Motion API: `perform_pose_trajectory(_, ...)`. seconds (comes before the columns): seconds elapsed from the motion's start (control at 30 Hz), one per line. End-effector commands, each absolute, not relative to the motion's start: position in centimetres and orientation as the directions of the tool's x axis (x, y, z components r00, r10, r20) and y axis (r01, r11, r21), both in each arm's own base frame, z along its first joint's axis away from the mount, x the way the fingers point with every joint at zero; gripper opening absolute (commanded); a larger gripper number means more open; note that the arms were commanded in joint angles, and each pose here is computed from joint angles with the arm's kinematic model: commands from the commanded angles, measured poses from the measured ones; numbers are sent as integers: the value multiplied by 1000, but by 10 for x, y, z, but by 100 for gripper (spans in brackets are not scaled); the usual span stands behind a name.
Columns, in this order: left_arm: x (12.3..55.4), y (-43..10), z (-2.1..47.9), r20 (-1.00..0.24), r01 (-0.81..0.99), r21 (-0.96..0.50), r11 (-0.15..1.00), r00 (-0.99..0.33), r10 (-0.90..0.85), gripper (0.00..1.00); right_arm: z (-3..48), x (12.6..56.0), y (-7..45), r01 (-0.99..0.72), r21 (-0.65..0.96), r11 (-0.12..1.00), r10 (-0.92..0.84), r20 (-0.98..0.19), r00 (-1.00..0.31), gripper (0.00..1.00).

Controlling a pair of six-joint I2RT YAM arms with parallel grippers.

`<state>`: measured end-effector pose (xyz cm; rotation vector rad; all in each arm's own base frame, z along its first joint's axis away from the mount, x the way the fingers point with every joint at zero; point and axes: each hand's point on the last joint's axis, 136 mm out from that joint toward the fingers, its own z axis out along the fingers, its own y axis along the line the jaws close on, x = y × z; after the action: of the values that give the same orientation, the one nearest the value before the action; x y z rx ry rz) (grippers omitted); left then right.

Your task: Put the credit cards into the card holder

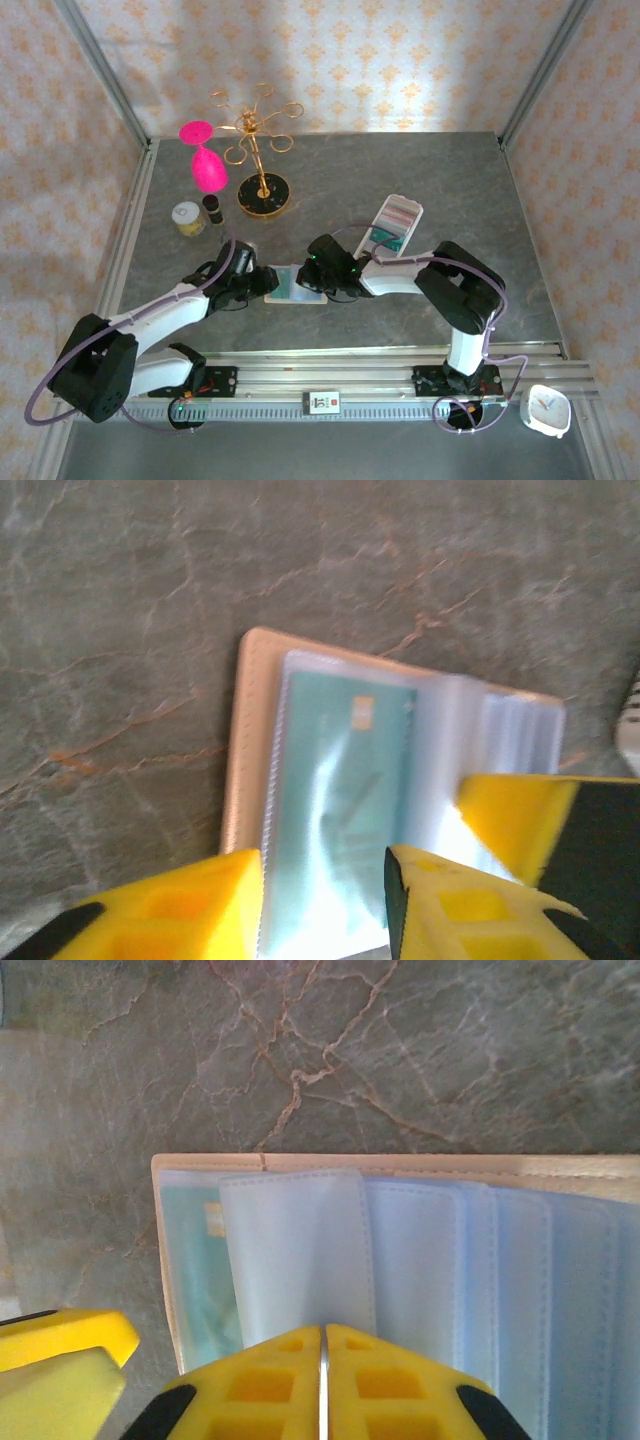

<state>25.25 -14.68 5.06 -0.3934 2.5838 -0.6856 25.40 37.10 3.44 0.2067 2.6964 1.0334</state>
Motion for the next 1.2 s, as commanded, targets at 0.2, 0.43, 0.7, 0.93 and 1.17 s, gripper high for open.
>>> perform_pose_trajectory(0.2,256,-176,69,-263,-107,-647,755,-898,-352,35,30,251,377,68,709,702,240,-146,-960,8)
perform_pose_trajectory(0.43,255,-184,55,-219,-107,-656,747,-920,-324,31,37,251,378,68,732,678,257,-148,-955,7)
perform_pose_trajectory(0.7,255,-189,49,-199,-102,-664,741,-931,-307,30,39,252,379,68,741,668,261,-148,-954,5)
perform_pose_trajectory(0.93,251,-189,41,-181,-106,-653,750,-939,-291,26,46,253,382,57,755,653,261,-154,-953,4)
perform_pose_trajectory(1.17,244,-187,28,-159,-117,-638,761,-947,-279,22,50,254,383,51,764,643,262,-157,-952,4)
